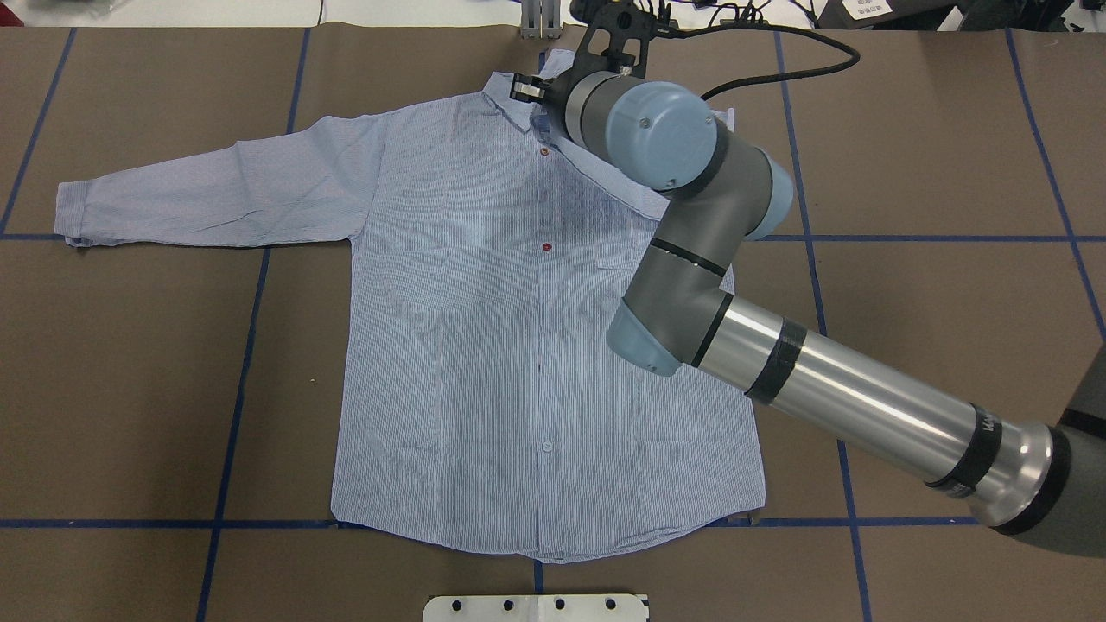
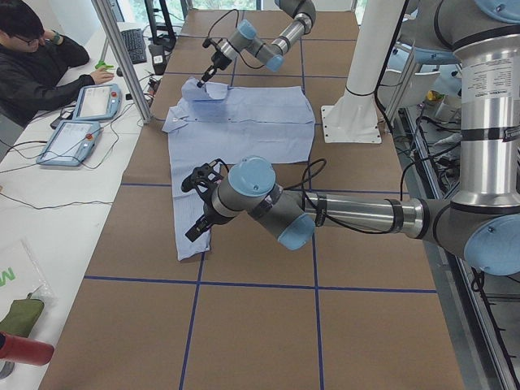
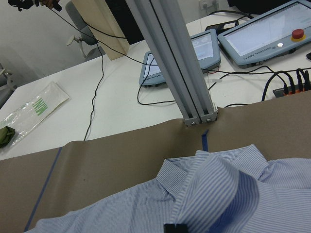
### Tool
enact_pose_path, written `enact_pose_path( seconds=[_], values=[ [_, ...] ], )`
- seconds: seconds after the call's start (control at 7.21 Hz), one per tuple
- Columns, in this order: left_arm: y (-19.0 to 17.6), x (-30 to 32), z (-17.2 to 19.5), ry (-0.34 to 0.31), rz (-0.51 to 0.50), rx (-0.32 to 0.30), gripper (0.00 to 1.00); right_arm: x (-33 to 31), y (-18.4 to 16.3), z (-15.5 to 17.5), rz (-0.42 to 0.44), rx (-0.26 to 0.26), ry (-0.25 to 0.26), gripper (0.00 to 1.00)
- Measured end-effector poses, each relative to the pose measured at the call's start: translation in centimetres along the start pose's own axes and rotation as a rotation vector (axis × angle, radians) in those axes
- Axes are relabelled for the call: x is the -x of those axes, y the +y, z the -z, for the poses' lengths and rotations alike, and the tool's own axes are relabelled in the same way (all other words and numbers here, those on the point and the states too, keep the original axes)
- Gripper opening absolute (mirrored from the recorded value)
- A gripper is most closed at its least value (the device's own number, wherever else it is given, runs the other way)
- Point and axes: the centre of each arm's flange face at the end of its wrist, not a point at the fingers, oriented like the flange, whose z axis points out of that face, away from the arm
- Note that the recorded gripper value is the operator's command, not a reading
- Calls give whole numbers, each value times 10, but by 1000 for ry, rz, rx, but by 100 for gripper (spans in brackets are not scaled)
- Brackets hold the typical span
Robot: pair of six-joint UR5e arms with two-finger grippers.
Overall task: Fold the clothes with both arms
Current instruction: 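Carry the sleeve cuff with the right gripper across the shirt front toward the collar, then release the sleeve and withdraw the right gripper off the table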
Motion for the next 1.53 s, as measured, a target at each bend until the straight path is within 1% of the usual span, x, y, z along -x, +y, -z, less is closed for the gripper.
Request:
enact_pose_path(
  seconds=[0.14, 0.28, 0.42, 0.55, 0.69, 0.83, 0.97, 1.11, 1.25, 1.39, 1.53],
  values=[
    [0, 0, 0, 0, 0, 0, 100, 20, 18, -6, -1, 6, 15, 0],
    [0, 0, 0, 0, 1, 0, 100, 39, 33, -12, 7, 25, 41, 40],
    [0, 0, 0, 0, 2, 0, 100, 58, 47, -16, 7, 50, 74, 98],
    [0, 0, 0, 0, 2, 0, 100, 78, 59, -19, -13, 77, 124, 99],
    [0, 0, 0, 0, 2, 1, 100, 99, 63, -21, -26, 100, 202, 99],
    [0, 0, 0, 0, 1, 1, 100, 117, 63, -21, -21, 132, 286, 99],
    [1, 1, -1, 0, 2, 1, 100, 125, 58, -20, -19, 169, 348, 99],
    [0, 4, -3, 0, 8, 4, 100, 121, 41, -21, -23, 209, 410, 99],
    [-3, 8, -7, -1, 9, 2, 100, 105, 9, -22, -36, 253, 452, 100],
    [-7, 11, -13, 1, 1, -8, 100, 78, -28, -18, -56, 305, 458, 100],
    [-3, 14, -27, 10, -7, -16, 100, 37, -61, -2, -58, 359, 443, 100]
  ],
)
